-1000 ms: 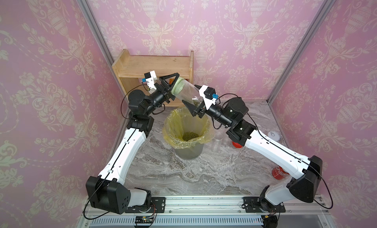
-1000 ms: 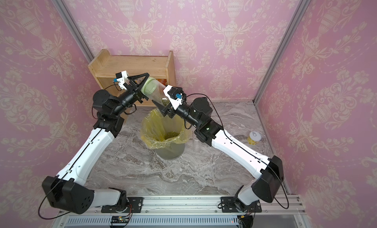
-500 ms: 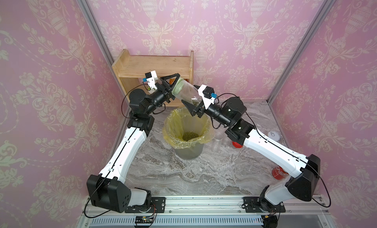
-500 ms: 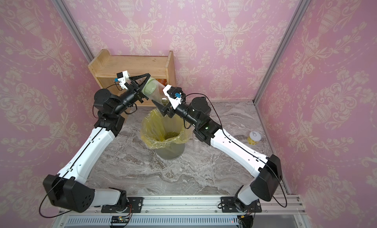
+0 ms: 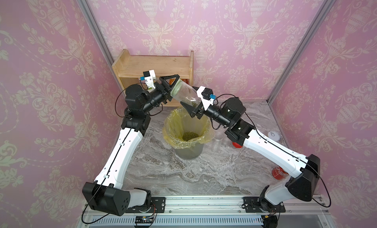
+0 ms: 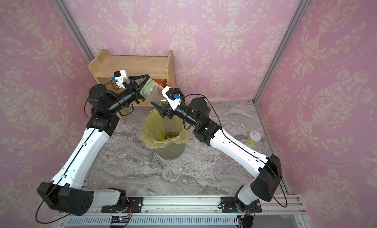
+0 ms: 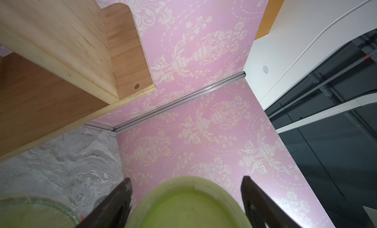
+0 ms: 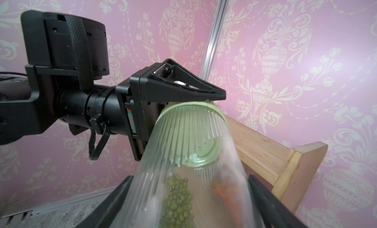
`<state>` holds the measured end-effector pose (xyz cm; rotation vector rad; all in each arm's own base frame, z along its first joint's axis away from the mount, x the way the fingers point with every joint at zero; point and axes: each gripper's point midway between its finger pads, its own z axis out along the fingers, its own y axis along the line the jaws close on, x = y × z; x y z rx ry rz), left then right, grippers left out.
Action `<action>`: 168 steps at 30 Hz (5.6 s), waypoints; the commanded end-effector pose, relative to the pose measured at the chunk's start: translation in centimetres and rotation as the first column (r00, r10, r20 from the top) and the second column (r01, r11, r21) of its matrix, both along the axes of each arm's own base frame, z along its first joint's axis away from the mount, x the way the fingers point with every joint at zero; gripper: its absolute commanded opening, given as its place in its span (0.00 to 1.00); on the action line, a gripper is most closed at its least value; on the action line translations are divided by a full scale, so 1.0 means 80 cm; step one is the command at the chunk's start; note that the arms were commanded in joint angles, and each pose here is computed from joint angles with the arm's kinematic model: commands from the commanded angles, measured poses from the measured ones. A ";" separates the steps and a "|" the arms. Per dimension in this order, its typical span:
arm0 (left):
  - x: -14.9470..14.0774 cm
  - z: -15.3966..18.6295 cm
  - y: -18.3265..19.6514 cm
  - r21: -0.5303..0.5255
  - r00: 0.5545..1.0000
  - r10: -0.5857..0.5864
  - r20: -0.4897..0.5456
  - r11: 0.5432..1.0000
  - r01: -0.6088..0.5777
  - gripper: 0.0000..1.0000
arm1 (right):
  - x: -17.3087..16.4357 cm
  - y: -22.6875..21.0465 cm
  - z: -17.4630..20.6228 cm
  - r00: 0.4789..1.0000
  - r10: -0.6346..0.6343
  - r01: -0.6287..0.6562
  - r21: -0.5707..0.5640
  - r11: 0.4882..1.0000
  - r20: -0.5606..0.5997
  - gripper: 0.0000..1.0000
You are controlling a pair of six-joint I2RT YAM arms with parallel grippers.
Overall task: Empty moldy mung beans from jars
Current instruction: Unscrew the lid from the jar.
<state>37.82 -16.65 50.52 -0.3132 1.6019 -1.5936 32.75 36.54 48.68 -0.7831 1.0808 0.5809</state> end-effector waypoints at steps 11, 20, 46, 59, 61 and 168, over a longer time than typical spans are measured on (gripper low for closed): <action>0.008 -0.009 0.025 0.251 0.992 0.124 -0.007 0.961 -0.118 0.77 | -0.033 -0.010 0.058 0.986 0.026 -0.021 -0.029 0.999 0.164 0.16; 0.022 -0.016 0.023 0.265 0.992 0.123 -0.026 0.958 -0.112 0.77 | -0.036 -0.014 0.060 0.983 0.017 -0.009 -0.045 0.999 0.182 0.16; -0.019 0.053 0.039 0.072 0.915 0.133 0.382 0.982 -0.173 0.99 | -0.030 -0.053 0.077 0.994 -0.077 0.069 0.096 0.993 0.082 0.13; -0.057 0.057 0.027 -0.074 0.786 0.040 0.617 0.997 0.007 0.99 | -0.019 -0.063 0.107 0.997 -0.072 0.066 0.177 0.982 0.026 0.12; -0.053 0.051 0.026 -0.079 0.789 0.028 0.614 0.997 0.026 0.99 | -0.019 -0.065 0.111 0.998 -0.063 0.057 0.201 0.978 0.024 0.12; -0.012 0.011 0.027 0.119 0.971 0.176 0.159 0.973 -0.196 0.81 | -0.066 -0.002 0.071 0.984 0.170 -0.174 0.074 0.982 0.058 0.10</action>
